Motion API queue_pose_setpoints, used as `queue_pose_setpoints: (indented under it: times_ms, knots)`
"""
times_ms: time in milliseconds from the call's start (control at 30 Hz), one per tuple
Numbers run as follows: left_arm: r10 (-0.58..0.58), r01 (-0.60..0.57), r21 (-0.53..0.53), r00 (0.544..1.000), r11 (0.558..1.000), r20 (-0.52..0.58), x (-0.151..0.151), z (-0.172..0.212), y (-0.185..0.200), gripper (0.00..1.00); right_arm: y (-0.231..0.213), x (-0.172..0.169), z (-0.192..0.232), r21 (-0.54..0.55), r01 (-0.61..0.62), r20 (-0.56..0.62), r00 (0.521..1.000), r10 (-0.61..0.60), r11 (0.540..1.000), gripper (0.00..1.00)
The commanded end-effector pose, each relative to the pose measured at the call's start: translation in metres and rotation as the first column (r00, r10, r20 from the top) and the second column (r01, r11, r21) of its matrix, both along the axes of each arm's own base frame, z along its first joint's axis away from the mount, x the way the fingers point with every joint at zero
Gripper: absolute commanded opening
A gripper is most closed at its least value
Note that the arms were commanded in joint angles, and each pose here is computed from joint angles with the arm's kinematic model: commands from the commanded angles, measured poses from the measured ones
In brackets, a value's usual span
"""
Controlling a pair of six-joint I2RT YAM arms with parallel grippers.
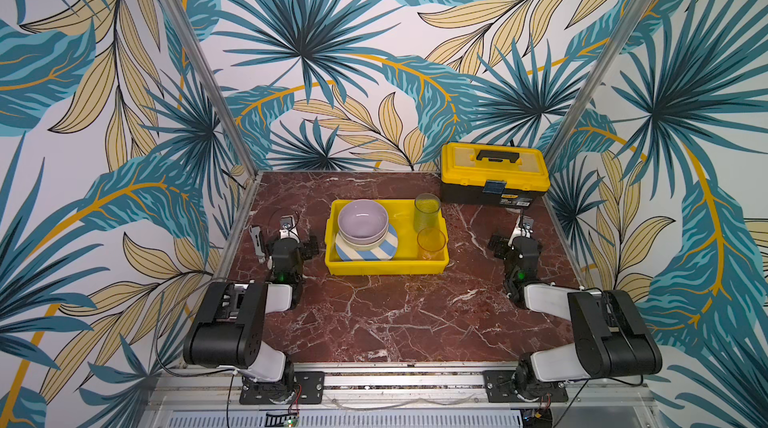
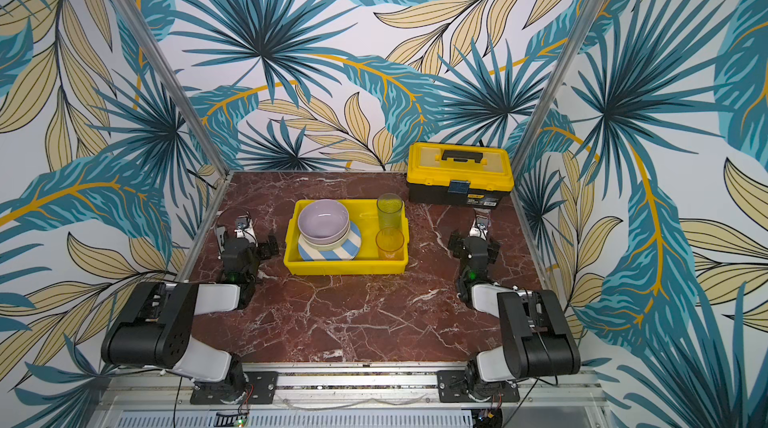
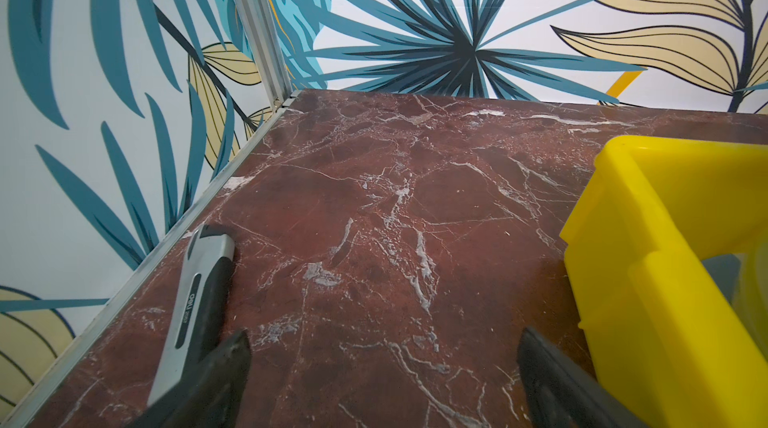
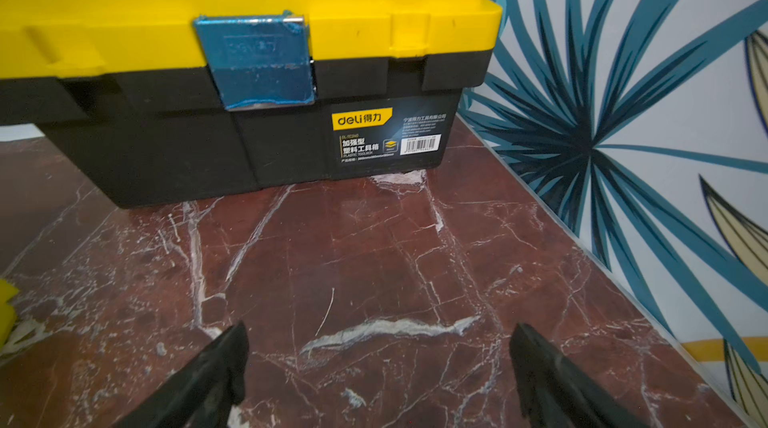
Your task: Place the mixed dishes into the plastic bin
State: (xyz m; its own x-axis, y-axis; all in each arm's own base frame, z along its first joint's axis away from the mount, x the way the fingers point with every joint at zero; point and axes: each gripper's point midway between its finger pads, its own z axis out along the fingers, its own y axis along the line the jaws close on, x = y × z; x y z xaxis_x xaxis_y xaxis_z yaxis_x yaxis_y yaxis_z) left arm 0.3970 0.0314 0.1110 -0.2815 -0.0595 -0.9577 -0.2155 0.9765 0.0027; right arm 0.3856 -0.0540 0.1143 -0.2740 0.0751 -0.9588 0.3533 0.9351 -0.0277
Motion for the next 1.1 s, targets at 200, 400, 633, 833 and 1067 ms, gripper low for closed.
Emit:
queue_pose_setpoints:
  times_ms: [200, 400, 633, 833, 1067]
  knots:
    - [-0.033, 0.033, 0.007, 0.999, 0.999, 0.021, 0.0027, 0.0054, -0.0019, 1.00, 0.0074, 0.0025, 0.0005, -0.006, -0.054, 0.027, 0.998, 0.054, 0.999, 1.00]
    - [-0.031, 0.031, 0.003, 0.999, 1.000, 0.020, 0.0038, 0.0056, -0.0004, 1.00, 0.0073, 0.0017, 0.0006, -0.008, -0.054, 0.030, 0.998, 0.054, 0.999, 1.00]
    - [-0.029, 0.029, 0.001, 0.999, 1.000, 0.015, 0.0040, 0.0049, -0.0001, 1.00, 0.0074, 0.0018, 0.0009, -0.009, -0.054, 0.031, 0.998, 0.055, 0.998, 1.00]
    - [-0.029, 0.029, 0.001, 0.999, 1.000, 0.015, 0.0040, 0.0048, -0.0001, 1.00, 0.0076, 0.0033, -0.0010, -0.006, -0.056, 0.020, 0.998, 0.056, 0.998, 1.00]
    - [-0.031, 0.031, 0.001, 0.999, 1.000, 0.015, 0.0041, 0.0049, -0.0004, 1.00, 0.0076, 0.0024, 0.0007, -0.006, -0.056, 0.029, 0.998, 0.056, 0.998, 1.00]
